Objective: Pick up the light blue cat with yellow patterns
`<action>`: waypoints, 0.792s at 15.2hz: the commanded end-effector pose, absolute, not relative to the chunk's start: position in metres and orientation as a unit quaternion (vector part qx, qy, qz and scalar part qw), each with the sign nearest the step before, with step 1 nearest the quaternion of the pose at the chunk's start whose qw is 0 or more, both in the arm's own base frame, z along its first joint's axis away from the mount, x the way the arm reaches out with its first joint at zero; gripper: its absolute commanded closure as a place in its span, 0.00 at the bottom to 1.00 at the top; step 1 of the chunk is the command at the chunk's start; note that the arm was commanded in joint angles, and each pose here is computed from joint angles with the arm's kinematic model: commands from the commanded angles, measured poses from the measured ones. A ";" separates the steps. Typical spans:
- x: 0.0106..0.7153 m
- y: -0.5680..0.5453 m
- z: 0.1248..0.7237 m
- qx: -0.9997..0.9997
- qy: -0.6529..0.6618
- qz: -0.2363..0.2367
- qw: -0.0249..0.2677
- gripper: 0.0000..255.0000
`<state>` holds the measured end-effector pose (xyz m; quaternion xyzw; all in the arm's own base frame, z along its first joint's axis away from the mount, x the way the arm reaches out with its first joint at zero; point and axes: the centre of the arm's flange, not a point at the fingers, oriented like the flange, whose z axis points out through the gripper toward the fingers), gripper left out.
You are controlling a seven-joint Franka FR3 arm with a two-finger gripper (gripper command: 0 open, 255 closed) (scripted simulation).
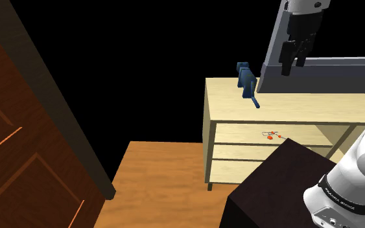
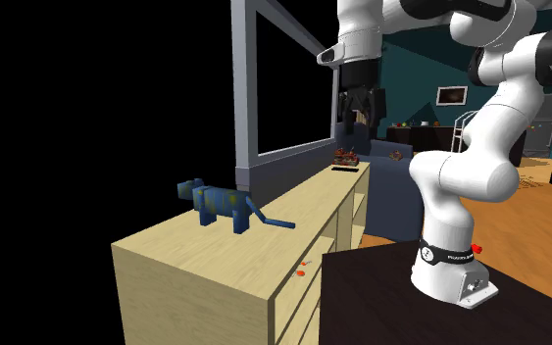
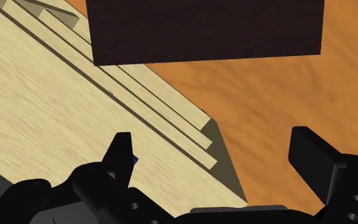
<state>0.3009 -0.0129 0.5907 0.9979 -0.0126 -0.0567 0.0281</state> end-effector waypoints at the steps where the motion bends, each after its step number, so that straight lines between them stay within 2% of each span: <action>1: 0.301 -0.013 0.591 0.998 -0.013 -0.057 0.028 0.00; 12: 0.408 -0.081 0.525 0.990 -0.138 -0.038 0.019 0.00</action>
